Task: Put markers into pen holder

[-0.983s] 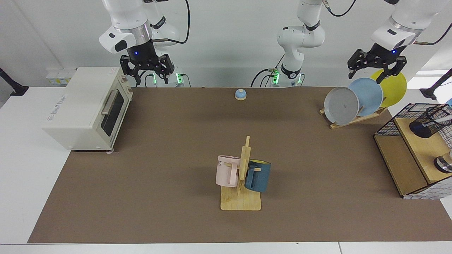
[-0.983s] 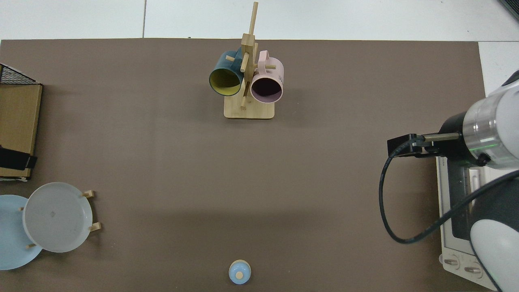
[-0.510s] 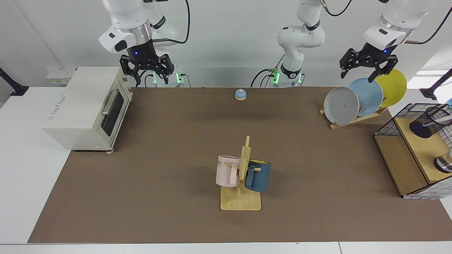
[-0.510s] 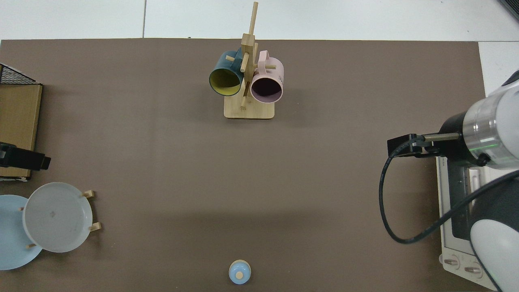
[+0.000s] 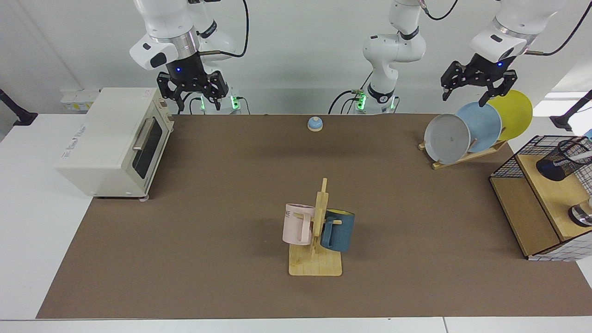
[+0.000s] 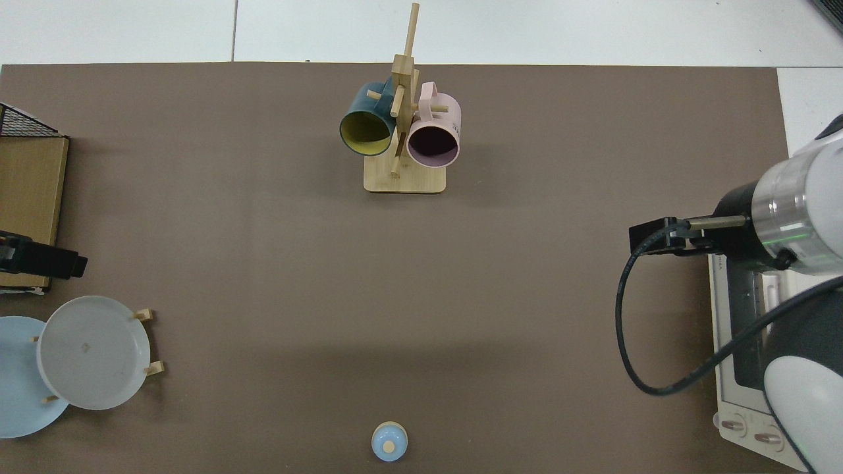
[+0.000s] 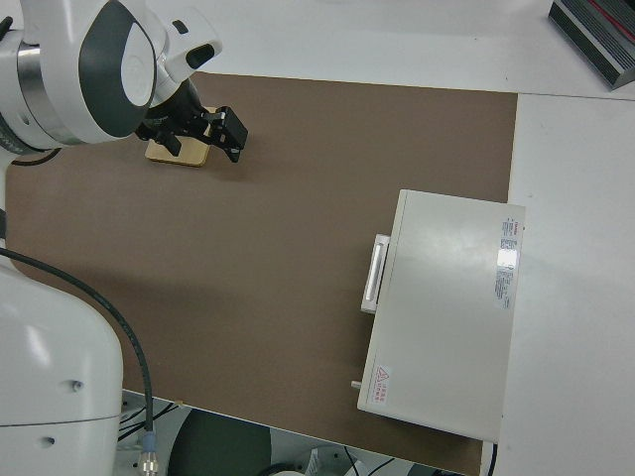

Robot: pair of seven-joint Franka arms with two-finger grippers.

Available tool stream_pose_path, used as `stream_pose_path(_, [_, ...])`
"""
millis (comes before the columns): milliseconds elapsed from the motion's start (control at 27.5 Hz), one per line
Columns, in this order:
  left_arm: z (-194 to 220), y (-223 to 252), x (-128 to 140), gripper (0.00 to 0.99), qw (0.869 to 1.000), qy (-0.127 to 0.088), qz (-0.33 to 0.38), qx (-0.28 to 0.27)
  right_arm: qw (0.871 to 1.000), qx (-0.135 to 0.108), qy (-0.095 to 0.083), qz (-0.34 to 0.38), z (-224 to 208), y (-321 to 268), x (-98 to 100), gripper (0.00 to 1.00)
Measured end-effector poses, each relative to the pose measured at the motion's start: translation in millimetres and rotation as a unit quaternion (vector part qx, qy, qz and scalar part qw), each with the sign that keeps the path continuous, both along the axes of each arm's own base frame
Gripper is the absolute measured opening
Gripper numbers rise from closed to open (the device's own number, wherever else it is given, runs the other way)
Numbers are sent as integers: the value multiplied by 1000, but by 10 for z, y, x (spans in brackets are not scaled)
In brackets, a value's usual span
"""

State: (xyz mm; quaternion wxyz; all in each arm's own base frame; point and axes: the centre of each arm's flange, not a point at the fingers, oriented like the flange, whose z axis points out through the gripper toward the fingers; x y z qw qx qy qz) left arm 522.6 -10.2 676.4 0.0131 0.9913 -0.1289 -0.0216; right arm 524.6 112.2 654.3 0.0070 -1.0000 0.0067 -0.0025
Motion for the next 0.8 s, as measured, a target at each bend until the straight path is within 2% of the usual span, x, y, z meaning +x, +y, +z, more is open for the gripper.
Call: stream_pose_path(801, [33, 18, 3, 991, 1000, -2, 1, 16, 1000, 0, 0, 0, 0, 0, 0, 1000])
